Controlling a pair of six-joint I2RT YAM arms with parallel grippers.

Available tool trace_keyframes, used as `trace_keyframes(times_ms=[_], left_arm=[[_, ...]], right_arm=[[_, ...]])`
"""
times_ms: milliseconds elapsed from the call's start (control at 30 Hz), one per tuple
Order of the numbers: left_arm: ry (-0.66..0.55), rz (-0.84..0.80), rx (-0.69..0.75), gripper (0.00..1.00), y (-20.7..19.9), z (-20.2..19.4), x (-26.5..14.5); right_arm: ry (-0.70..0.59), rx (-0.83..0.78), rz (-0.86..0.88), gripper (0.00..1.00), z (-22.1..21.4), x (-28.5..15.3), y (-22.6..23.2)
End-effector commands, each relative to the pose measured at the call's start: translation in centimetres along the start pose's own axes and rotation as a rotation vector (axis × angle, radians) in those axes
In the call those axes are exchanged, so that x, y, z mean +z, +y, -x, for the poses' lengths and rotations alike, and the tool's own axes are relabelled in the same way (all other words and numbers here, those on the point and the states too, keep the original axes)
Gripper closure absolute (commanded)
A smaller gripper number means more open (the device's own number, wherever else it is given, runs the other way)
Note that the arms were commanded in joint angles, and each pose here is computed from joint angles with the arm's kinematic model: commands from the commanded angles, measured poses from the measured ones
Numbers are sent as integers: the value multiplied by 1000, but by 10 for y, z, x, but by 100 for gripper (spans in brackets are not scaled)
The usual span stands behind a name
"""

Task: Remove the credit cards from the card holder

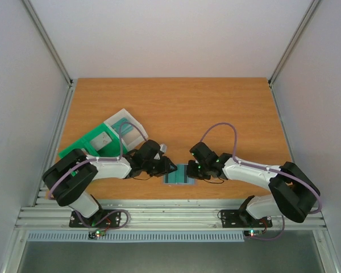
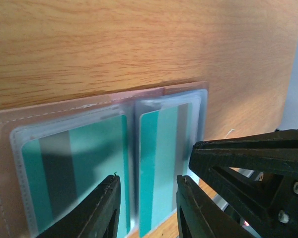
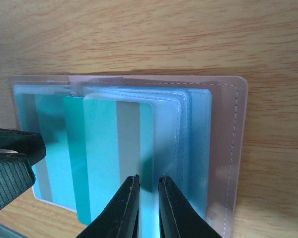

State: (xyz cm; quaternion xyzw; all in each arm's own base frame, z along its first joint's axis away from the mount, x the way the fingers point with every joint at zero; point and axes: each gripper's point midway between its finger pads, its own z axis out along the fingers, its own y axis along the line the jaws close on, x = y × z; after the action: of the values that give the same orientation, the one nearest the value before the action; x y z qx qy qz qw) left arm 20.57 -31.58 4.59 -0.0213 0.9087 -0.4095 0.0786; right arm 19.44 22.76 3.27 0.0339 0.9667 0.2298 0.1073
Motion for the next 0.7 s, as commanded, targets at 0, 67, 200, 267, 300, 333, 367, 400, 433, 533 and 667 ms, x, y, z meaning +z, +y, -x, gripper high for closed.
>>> trace_keyframes(times_ms=[0, 67, 200, 267, 300, 333, 367, 400, 433, 533, 667], left_arm=[[-2, -12, 27, 68, 4, 0, 9], [4, -35, 28, 68, 1, 0, 12], [16, -63, 21, 70, -2, -1, 16], [19, -67, 22, 71, -2, -1, 18], [19, -71, 23, 72, -2, -1, 18], [19, -73, 24, 74, -3, -1, 18], [17, -76, 25, 76, -3, -1, 19], [17, -81, 26, 79, -4, 0, 18], [17, -83, 28, 81, -5, 0, 18], [13, -89, 36, 90, -6, 0, 17], [17, -112, 47, 99, -10, -1, 16]], right_arm=[[-13, -15, -12, 87, 2, 3, -1], [-8, -13, -23, 88, 0, 6, -5], [1, -9, -40, 88, -2, 10, -9], [0, -8, -44, 89, -2, 10, -11], [0, -7, -47, 89, -3, 11, -12], [-1, -6, -47, 89, -3, 11, -12], [0, -6, -46, 89, -3, 11, -12], [-2, -4, -44, 89, -2, 10, -12], [-2, -4, -43, 89, -2, 10, -12], [-7, -5, -44, 89, -2, 9, -12], [-9, -7, -42, 89, -1, 8, -11]])
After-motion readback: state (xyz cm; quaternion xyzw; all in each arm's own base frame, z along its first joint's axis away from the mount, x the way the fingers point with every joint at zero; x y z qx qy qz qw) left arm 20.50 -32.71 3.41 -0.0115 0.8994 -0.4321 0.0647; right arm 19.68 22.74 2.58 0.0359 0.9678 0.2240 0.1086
